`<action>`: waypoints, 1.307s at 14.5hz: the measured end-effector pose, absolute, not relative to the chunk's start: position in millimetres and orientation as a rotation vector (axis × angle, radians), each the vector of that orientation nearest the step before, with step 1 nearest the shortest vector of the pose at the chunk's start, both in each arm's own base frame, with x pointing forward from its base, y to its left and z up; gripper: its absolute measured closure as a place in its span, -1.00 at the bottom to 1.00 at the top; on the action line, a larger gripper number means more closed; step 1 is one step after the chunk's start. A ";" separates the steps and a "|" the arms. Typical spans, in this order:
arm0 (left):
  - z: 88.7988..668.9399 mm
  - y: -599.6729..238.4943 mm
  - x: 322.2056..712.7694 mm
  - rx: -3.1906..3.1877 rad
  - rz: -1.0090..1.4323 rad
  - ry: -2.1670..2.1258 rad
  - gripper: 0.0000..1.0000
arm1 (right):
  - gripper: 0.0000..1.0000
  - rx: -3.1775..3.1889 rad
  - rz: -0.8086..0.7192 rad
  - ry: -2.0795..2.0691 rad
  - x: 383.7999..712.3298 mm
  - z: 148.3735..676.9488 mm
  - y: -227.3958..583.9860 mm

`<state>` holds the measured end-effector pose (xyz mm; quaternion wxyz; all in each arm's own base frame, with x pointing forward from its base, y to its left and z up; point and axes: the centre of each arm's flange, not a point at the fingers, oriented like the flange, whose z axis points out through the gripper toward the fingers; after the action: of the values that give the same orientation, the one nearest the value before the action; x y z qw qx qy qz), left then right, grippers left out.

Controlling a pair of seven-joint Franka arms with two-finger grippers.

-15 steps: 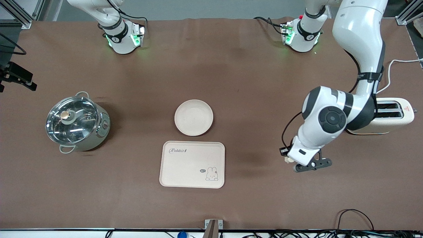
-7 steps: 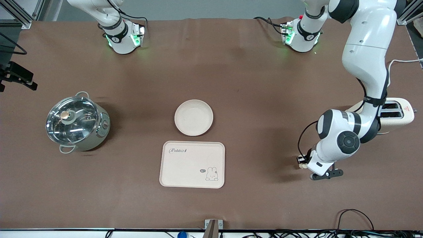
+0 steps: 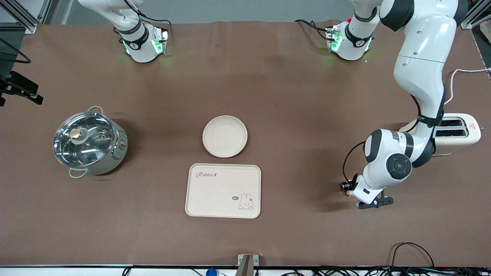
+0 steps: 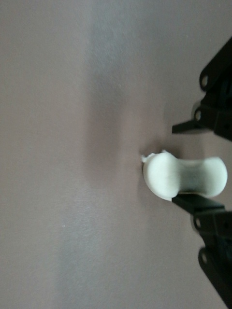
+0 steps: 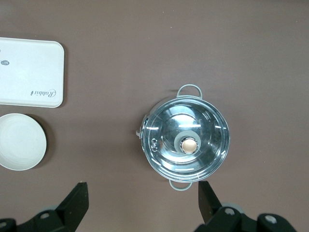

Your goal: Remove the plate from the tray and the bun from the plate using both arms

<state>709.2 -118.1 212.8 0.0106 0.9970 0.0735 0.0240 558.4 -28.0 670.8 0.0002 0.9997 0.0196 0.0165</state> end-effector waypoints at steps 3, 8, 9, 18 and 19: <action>275.0 -117.5 716.6 3.107 0.159 0.229 -0.86 | -1.00 3.140 0.051 0.058 558.4 670.6 -29.3; 429.1 -80.6 702.4 3.145 0.269 0.105 -1.00 | -1.00 3.140 0.049 0.051 558.2 670.3 -31.5; 460.7 -62.8 695.8 3.154 0.296 0.085 -1.00 | -1.00 3.140 0.050 0.052 558.2 670.4 -31.2; 655.7 -46.0 570.4 3.211 0.167 0.017 -1.00 | -1.00 3.139 0.051 0.073 558.5 670.8 -23.9; 664.3 -47.5 559.7 3.196 0.143 0.002 -1.00 | -1.00 3.139 0.051 0.076 558.6 670.8 -23.0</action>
<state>559.7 -47.5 664.3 -0.0288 0.9986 0.0008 0.0446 558.6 -23.0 670.8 0.0005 0.9996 0.0241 0.0163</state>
